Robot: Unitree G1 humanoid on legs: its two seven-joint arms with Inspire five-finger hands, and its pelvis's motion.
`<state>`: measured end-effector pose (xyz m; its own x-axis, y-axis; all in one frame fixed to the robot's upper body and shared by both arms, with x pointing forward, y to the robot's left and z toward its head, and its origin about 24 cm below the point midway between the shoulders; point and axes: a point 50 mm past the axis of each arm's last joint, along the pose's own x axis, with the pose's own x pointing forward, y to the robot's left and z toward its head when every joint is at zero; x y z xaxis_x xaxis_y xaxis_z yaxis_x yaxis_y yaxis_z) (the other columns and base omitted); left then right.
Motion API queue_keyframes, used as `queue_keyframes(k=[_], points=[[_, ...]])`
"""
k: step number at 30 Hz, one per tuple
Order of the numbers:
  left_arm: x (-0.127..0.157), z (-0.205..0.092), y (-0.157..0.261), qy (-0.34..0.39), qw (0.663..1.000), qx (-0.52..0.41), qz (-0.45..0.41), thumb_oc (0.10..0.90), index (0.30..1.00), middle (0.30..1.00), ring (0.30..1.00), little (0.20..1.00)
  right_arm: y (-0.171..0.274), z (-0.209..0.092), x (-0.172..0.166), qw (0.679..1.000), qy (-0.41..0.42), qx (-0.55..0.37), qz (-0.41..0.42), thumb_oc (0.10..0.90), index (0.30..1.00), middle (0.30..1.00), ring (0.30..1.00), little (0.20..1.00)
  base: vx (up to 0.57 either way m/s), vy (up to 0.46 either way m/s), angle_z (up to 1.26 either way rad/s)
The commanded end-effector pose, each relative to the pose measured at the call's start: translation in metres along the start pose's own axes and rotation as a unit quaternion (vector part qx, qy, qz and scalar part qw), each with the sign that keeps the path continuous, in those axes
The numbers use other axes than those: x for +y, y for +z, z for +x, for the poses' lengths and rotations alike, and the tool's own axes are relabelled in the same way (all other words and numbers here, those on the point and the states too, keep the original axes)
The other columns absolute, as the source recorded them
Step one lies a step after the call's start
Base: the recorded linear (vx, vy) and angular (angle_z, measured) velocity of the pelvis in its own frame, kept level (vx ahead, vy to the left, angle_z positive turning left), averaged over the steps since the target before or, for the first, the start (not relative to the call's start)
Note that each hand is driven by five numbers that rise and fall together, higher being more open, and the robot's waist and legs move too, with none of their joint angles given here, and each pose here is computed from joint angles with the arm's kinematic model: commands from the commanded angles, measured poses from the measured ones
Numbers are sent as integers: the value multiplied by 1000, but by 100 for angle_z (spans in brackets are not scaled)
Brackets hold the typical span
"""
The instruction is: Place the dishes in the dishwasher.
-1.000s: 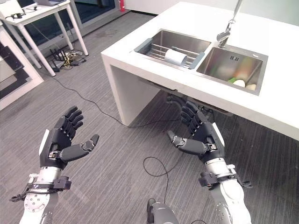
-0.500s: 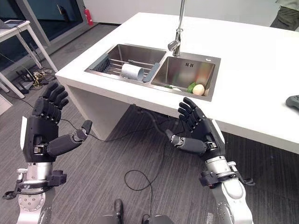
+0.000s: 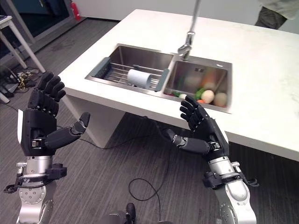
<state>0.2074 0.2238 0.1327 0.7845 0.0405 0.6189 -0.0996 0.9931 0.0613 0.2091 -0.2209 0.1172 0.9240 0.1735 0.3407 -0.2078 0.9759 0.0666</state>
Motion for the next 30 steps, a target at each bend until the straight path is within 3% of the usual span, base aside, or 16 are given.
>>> queue_keyframes(k=[1,11,30], points=[[4,15,36,-16,994,-112,-2,800,900,900,900,900,40,13,10,990,20,-141,-8,800,900,900,900,900,179,251,18],[2,20,49,-15,989,-147,-17,800,900,900,900,900,36,11,11,992,31,-123,-11,800,900,900,900,900,115,91,0],[-4,15,53,-21,988,-146,-51,800,900,900,900,900,46,18,9,990,25,-142,-13,800,900,900,900,900,179,-256,-12]])
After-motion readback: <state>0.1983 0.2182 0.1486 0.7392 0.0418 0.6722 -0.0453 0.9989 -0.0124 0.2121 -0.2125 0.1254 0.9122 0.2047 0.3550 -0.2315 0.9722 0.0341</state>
